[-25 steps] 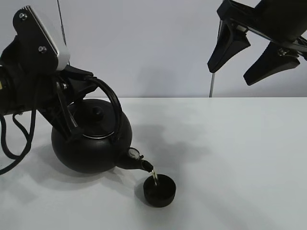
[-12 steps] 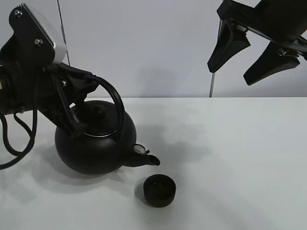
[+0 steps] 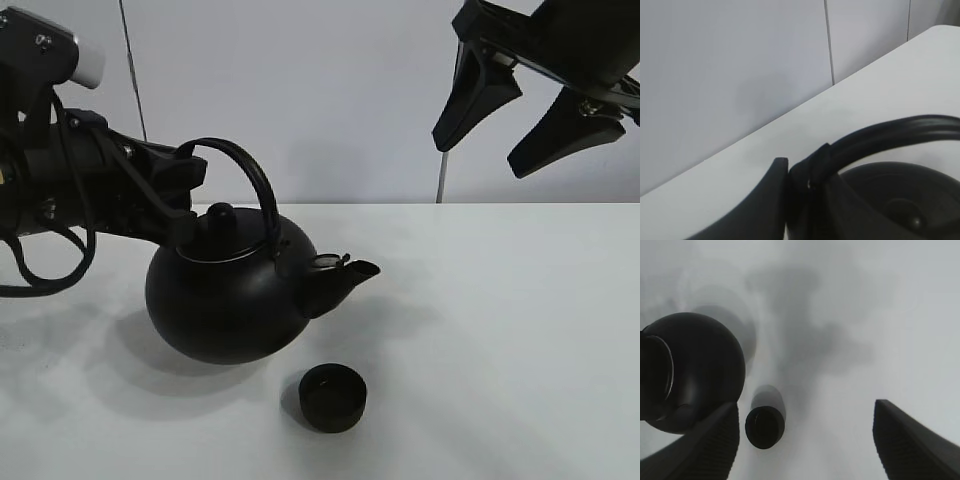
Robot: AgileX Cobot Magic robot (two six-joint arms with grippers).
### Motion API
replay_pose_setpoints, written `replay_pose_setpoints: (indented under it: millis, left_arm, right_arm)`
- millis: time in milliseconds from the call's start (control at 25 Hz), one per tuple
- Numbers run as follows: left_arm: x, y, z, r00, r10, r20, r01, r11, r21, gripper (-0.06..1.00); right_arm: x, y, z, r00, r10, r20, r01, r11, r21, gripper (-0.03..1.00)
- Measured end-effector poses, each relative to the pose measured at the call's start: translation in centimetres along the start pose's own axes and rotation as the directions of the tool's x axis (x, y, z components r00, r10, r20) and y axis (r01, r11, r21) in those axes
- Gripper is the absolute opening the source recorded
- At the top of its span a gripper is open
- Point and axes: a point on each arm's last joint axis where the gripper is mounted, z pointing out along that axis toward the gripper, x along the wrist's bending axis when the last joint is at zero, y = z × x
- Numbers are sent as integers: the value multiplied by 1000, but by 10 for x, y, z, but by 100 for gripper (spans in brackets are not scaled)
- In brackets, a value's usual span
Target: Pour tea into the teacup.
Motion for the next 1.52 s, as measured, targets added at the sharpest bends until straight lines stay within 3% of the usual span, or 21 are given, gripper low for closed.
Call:
replay_pose_setpoints:
  millis: [320,600,1040,1520]
  left_arm:
    - [-1,-9,-3,998,-64,4,63,987,147,11]
    - [4,12,-15,999,-48,-9,49,991,127,11]
    - [0,-2,-32,999,-39,-1,38,961,273,11]
    - [1,-22,-63,990,-15,-140,37,986,160,11]
  right_arm:
    - [0,0,0,1000,0,0,0,1000,0,52]
    - [0,0,0,1000,0,0,0,1000,0,52]
    - [0,0,0,1000,0,0,0,1000,0,52]
    - [0,0,0,1000,0,0,0,1000,0,52]
